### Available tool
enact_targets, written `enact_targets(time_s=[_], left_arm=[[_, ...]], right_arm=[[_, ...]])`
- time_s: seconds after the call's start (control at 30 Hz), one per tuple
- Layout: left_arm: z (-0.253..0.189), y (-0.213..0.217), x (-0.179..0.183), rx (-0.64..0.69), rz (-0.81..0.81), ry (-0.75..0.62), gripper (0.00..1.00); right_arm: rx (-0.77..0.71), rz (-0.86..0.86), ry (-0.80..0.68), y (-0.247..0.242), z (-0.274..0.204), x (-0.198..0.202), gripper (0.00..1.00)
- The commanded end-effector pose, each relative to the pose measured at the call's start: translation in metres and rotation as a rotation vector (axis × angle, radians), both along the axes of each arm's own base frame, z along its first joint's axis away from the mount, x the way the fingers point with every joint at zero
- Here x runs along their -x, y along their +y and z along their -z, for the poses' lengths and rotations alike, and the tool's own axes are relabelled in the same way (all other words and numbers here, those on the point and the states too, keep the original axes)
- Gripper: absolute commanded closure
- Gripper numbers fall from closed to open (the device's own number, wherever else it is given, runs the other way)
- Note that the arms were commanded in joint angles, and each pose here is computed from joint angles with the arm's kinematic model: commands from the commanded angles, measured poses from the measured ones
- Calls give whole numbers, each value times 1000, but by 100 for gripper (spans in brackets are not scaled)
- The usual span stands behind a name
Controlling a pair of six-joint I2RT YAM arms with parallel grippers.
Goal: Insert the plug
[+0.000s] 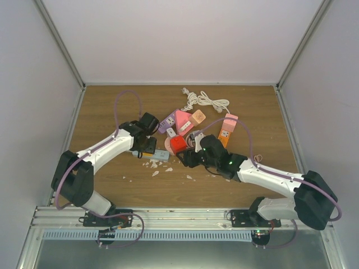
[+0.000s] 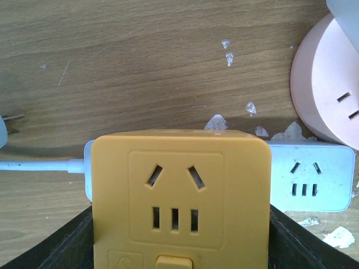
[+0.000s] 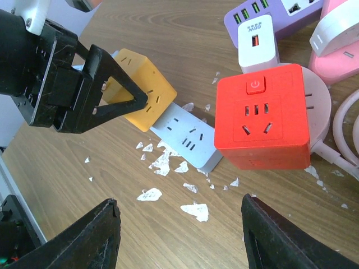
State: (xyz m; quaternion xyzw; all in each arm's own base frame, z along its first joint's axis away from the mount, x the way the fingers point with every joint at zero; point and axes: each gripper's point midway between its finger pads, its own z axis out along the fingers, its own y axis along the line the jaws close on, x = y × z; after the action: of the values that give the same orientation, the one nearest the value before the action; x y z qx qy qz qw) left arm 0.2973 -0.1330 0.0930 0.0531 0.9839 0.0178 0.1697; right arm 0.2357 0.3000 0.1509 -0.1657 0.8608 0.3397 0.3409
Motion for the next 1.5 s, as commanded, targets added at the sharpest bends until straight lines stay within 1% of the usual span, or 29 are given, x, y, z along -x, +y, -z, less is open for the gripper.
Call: enact_targets(time_s=[0.0, 0.17, 0.47, 0.8, 0.93, 1.07, 1.3, 1.37, 1.47], left_arm=[[14, 12, 4, -63, -11, 37, 59], [31, 6, 15, -75, -11, 67, 59], [71, 4, 41, -169, -17, 147, 60], [100, 7, 44, -202, -15, 192, 61], [111, 5, 46, -183, -12, 207, 62], [105, 9, 49, -195, -23, 207, 62], [56, 23, 40, -220, -98, 98, 59], [45, 26, 36, -230, -114, 75, 56], [36, 31, 32, -254, -130, 53, 51]], right_arm=[[-3, 23, -15, -1, 2, -7, 40], [-6, 32, -20, -2, 0, -8, 40], [7, 43, -18, -5, 3, -8, 40], [6, 52, -24, -9, 1, -8, 40], [1, 56, -25, -10, -1, -7, 40], [-3, 47, -38, -10, -6, -6, 40], [-8, 72, -54, -15, -11, -8, 40], [23, 82, -51, -19, -6, -8, 40], [81, 154, -62, -35, 0, -14, 40]])
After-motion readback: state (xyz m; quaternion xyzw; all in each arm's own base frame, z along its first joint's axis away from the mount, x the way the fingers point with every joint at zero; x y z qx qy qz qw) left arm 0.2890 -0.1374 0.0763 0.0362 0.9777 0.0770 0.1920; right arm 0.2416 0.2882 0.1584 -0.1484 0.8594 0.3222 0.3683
